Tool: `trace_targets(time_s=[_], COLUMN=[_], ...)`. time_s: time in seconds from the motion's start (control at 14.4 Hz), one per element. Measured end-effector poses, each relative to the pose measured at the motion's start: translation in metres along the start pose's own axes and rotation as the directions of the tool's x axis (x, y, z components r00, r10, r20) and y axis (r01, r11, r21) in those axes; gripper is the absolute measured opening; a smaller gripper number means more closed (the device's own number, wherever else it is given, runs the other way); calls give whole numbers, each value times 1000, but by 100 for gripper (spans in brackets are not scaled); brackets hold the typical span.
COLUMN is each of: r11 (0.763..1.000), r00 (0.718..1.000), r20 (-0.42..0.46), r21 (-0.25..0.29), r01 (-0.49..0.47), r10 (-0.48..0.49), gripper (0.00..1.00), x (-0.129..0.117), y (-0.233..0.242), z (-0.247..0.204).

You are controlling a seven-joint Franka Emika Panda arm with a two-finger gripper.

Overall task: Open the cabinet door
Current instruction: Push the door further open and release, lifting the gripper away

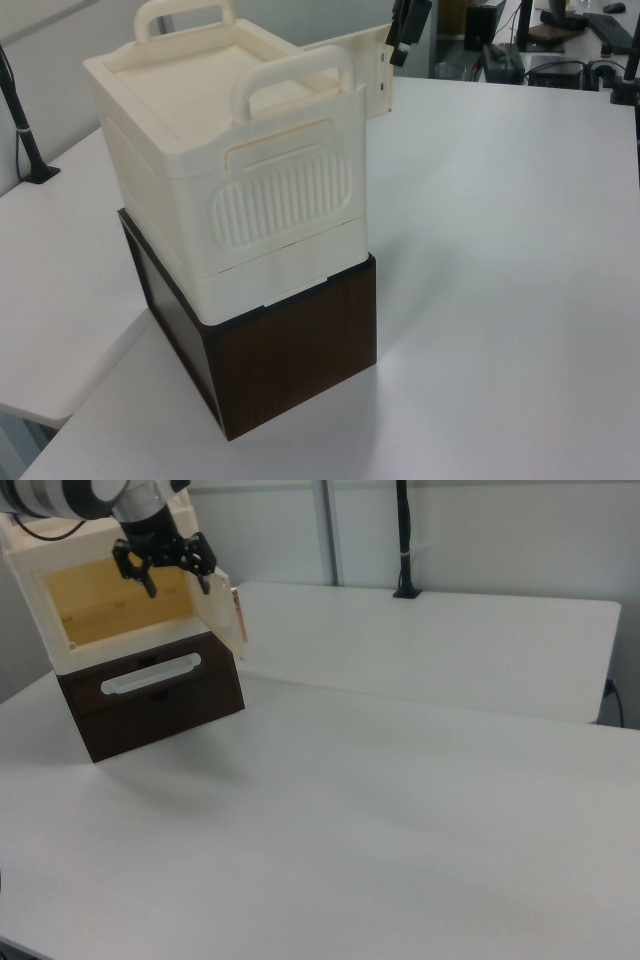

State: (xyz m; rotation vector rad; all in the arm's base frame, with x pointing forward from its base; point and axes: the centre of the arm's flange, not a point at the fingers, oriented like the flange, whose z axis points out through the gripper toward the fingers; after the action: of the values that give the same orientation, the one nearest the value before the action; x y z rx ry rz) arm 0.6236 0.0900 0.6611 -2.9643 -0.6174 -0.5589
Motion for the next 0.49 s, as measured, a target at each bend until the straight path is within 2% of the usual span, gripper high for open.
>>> trace_targets(time_s=[0.49], r11=[997], r00=[997], r20=[-58], r21=[-49], r01=[-63], r10=[60], gripper=[100], x=[-2], y=[48], z=[9])
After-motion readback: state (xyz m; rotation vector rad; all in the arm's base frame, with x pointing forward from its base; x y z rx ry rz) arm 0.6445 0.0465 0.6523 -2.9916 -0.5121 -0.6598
